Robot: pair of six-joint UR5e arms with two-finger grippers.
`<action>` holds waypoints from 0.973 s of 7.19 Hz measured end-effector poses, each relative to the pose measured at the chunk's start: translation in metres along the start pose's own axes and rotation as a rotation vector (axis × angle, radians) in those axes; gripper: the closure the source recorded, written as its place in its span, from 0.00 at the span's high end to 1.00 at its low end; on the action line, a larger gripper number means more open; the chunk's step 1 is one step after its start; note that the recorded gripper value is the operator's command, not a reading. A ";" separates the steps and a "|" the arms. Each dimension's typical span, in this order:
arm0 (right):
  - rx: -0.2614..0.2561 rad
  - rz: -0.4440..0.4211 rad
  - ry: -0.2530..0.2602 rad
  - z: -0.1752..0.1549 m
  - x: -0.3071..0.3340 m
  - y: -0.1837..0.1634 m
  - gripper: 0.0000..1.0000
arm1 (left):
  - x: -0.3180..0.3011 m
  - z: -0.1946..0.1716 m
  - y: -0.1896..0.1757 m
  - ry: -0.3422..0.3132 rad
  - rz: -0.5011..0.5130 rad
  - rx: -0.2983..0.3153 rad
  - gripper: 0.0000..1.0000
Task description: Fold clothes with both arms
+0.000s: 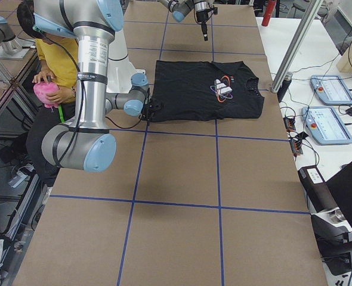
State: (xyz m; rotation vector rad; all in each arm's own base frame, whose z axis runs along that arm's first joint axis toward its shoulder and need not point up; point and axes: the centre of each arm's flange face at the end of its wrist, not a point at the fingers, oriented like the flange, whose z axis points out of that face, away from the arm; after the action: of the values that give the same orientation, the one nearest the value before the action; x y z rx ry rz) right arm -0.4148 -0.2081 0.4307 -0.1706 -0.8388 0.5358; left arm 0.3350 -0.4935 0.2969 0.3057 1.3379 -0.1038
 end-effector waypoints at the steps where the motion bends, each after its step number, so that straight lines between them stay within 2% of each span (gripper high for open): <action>1: -0.003 0.000 -0.003 -0.002 -0.001 0.001 0.00 | -0.002 -0.001 0.002 -0.002 -0.004 -0.002 0.95; 3: -0.027 -0.011 -0.008 -0.018 0.006 0.008 0.00 | -0.015 -0.018 0.026 -0.007 -0.074 -0.014 0.98; 5: -0.056 -0.020 -0.003 -0.033 0.016 0.021 0.00 | -0.032 -0.038 0.079 -0.032 -0.175 -0.023 0.98; 7: -0.082 -0.019 -0.008 -0.039 0.016 0.036 0.00 | -0.047 -0.031 0.126 -0.086 -0.255 -0.032 0.97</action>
State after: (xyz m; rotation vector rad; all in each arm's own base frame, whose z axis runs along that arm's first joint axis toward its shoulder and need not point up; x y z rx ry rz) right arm -0.3905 -0.1660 0.4027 -0.2349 -0.8700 0.4846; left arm 0.3264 -0.3694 0.3561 0.1007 1.2869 -0.3059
